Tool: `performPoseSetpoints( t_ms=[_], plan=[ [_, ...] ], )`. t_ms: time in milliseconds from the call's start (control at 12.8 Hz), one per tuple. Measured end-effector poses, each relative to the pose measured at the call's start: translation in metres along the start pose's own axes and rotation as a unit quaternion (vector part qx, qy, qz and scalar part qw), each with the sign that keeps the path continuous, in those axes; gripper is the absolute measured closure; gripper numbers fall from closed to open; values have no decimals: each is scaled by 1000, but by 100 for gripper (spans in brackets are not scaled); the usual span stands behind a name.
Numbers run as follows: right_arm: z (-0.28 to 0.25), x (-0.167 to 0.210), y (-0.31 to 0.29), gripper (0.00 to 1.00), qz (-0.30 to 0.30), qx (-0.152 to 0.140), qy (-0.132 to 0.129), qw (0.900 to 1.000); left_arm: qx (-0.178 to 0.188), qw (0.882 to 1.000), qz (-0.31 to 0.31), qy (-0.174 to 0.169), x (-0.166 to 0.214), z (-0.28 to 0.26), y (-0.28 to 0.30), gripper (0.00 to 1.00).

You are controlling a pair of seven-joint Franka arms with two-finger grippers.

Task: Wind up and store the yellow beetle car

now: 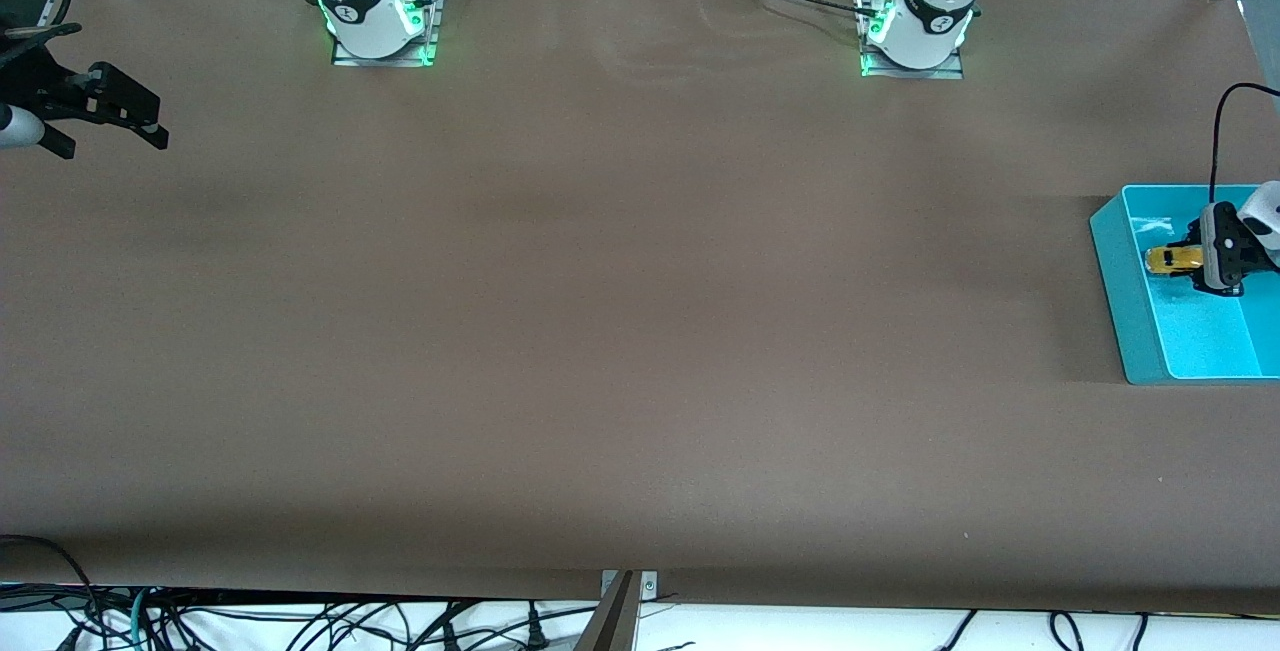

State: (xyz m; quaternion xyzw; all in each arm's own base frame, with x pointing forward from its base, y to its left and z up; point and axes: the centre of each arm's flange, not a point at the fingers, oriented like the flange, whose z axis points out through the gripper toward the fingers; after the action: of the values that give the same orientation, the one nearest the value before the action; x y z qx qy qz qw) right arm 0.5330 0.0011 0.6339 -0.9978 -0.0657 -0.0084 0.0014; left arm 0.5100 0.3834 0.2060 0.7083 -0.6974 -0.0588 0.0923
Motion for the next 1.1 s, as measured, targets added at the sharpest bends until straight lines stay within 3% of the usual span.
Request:
performPoseSetpoints(
  t_ms=[392, 706, 1098],
  plan=[
    [0, 0, 0, 0, 0, 0, 0, 1000, 12, 999, 33, -8, 12, -34, -13, 2],
    [0, 0, 0, 0, 0, 0, 0, 1000, 1, 1000, 6, -23, 34, -144, -1, 0],
    [0, 0, 0, 0, 0, 0, -1, 1000, -38, 995, -91, -29, 166, -262, -30, 0]
  ],
)
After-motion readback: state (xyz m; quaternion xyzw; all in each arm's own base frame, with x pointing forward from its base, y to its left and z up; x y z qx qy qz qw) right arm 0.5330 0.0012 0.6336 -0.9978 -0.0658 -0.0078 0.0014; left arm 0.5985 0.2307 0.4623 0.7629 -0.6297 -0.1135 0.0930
